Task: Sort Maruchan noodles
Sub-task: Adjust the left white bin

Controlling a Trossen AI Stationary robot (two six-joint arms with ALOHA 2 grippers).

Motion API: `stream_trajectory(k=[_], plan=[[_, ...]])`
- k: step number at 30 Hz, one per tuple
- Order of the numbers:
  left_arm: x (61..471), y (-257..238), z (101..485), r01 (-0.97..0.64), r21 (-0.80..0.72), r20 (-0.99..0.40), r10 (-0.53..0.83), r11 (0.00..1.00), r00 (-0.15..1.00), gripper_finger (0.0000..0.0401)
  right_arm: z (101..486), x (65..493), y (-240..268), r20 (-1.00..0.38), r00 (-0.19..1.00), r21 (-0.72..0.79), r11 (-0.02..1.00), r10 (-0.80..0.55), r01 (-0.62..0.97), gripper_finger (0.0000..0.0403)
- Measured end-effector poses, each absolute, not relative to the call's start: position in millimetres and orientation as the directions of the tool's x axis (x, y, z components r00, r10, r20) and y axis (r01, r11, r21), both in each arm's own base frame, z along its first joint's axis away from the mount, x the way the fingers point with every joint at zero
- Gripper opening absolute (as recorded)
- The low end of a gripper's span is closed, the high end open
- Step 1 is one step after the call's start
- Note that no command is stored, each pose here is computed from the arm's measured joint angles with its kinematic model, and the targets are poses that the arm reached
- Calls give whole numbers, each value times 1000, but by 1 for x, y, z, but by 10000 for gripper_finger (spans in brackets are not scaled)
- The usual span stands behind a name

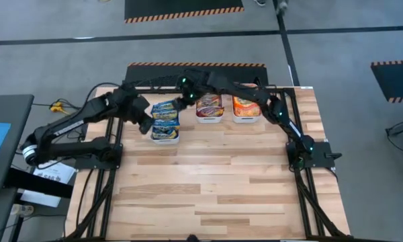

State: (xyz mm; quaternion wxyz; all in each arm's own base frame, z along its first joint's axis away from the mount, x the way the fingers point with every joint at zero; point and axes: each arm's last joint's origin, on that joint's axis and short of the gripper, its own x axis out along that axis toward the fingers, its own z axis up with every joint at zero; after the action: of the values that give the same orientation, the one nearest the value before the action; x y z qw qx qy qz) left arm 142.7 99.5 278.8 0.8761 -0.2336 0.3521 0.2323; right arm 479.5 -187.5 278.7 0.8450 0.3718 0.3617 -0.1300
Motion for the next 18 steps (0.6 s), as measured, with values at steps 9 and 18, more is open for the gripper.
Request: stream_trajectory(k=[9,18], plan=[[155,83,268,-402,-277,-733,79,873,676,1,326,448,-226,-601,797,558,679,-66,477,134],[180,58,242,-247,-334,-731,-85,910,677,1,375,419,-238,-481,863,565,698,-154,440,134]])
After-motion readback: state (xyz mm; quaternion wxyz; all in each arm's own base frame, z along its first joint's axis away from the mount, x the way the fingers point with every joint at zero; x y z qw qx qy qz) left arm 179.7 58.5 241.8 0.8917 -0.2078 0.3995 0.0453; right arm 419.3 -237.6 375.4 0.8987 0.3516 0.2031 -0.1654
